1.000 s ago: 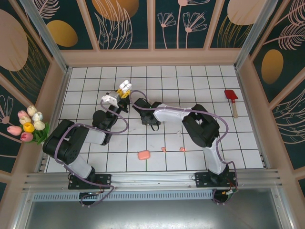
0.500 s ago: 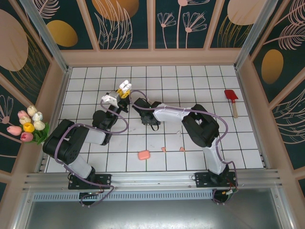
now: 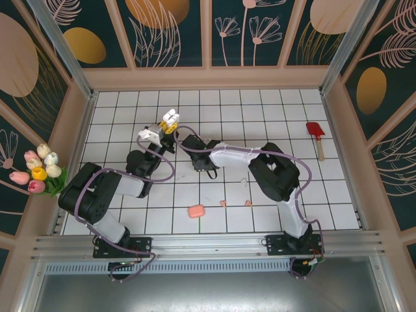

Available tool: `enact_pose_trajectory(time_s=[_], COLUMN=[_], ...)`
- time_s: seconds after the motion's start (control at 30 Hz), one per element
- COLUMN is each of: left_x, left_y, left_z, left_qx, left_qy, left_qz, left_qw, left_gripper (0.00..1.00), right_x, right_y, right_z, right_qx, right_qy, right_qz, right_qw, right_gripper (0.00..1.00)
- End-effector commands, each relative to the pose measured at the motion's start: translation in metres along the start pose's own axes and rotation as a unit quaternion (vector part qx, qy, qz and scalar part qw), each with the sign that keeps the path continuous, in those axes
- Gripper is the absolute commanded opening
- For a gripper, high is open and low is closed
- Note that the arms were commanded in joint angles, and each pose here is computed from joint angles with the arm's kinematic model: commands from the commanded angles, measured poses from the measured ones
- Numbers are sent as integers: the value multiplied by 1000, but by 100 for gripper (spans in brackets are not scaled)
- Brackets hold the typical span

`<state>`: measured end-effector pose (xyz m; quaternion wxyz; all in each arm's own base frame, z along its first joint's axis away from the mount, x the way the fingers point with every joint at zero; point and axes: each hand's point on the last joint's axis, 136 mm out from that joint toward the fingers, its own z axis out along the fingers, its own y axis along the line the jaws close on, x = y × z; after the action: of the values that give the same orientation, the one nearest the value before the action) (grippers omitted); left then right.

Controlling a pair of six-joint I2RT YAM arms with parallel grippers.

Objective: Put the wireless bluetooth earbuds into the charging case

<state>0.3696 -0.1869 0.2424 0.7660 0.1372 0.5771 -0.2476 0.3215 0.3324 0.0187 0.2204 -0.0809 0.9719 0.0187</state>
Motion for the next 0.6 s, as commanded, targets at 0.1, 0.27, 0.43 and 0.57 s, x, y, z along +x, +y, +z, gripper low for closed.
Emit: enact_pose_trajectory(time_s=[0.1, 0.27, 0.43, 0.57], left_x=[-51, -50, -50, -50], left_y=[-6, -6, -6, -6], left_z=[-3, -4, -4, -3], left_qx=[14, 13, 14, 16], left_qy=[-98, -97, -98, -99], left_qz=[8, 9, 6, 5], left_qw=[995, 995, 995, 995], left_gripper=[0, 0, 0, 0], right_x=[20, 28, 33, 32], right_y=[-22, -26, -27, -26], right_z=[-3, -1, 4, 5], right_qx=[5, 0, -3, -9], right_qy=[20, 32, 45, 48], right_qz=[-81, -86, -72, -62], right_qw=[996, 996, 996, 997], right_gripper=[25, 27, 31, 33])
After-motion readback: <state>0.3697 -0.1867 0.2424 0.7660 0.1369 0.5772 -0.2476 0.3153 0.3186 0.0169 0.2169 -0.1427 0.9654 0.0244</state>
